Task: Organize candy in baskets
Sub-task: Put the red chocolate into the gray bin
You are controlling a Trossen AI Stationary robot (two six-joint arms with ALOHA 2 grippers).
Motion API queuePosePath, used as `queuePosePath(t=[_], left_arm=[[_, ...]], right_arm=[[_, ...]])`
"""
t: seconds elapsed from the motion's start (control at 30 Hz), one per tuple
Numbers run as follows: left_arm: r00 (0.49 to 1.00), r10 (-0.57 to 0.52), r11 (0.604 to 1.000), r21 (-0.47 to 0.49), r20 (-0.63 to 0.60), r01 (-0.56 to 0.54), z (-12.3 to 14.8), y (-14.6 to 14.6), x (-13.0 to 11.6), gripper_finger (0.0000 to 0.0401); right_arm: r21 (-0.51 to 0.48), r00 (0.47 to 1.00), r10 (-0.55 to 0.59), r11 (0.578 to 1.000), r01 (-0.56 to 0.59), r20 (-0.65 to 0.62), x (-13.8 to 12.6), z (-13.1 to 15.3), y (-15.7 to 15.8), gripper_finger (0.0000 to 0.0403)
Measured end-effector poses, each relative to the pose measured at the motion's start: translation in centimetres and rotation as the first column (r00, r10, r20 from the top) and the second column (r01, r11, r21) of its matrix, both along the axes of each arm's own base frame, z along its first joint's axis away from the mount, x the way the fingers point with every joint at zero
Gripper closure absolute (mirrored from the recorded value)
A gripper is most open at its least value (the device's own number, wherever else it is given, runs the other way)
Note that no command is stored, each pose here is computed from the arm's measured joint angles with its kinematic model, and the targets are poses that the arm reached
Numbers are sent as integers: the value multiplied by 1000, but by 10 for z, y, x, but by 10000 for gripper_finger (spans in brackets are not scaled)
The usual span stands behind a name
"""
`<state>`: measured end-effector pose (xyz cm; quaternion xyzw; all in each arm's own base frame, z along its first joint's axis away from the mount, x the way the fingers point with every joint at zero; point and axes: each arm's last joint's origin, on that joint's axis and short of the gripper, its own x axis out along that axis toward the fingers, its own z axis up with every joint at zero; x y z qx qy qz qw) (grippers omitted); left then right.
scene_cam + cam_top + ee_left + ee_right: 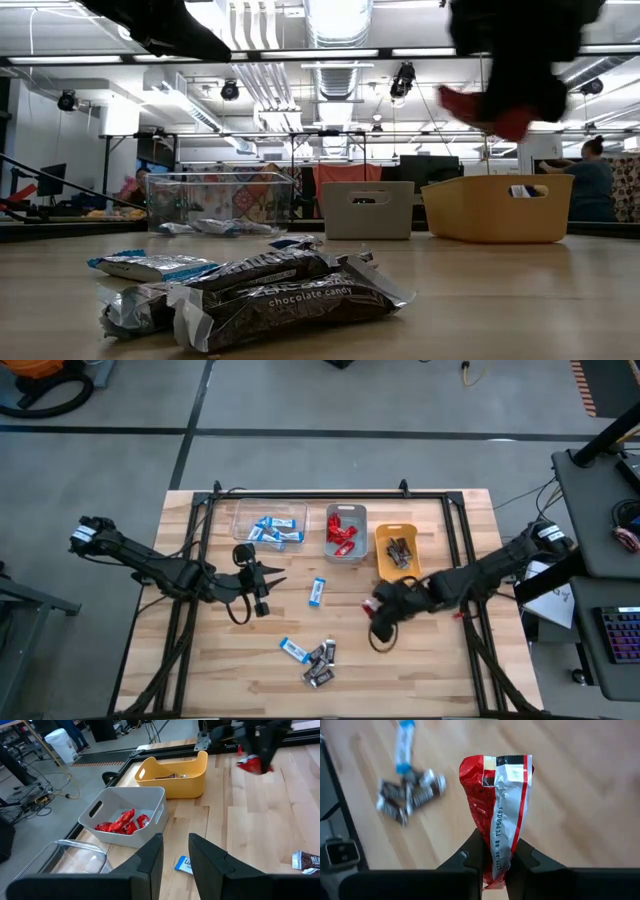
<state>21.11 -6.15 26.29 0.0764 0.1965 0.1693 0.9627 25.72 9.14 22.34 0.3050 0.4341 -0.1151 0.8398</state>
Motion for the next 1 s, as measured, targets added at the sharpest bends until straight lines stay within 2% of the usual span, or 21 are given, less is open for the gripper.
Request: queuePosePath(t=[0.13, 0.33, 0.5, 0.6, 0.7, 1.0], left_arm=[[1000, 1, 1000, -3, 1, -1, 0, 0, 0, 324], [1000, 4, 1000, -9, 4, -4, 0, 0, 0, 324], [1000, 11, 1000, -26, 11, -11, 0, 0, 0, 324], [1000, 15, 999, -36, 14, -14, 0, 0, 0, 324], [1000, 19, 999, -45, 18, -18, 0, 0, 0, 324], [999, 24, 998, -58, 23, -23, 0, 0, 0, 324]], right_arm=[[-119, 989, 77, 991, -62, 124, 17, 6, -24, 364], [-333, 957, 157, 940, -69, 245, 35, 18, -66, 364], [-515, 916, 252, 855, -60, 312, 42, 25, -93, 362], [-592, 888, 287, 806, -21, 359, 44, 26, -105, 357], [-634, 890, 285, 773, 6, 356, 42, 21, -118, 357], [-618, 946, 145, 783, 69, 289, 25, -5, -156, 361]])
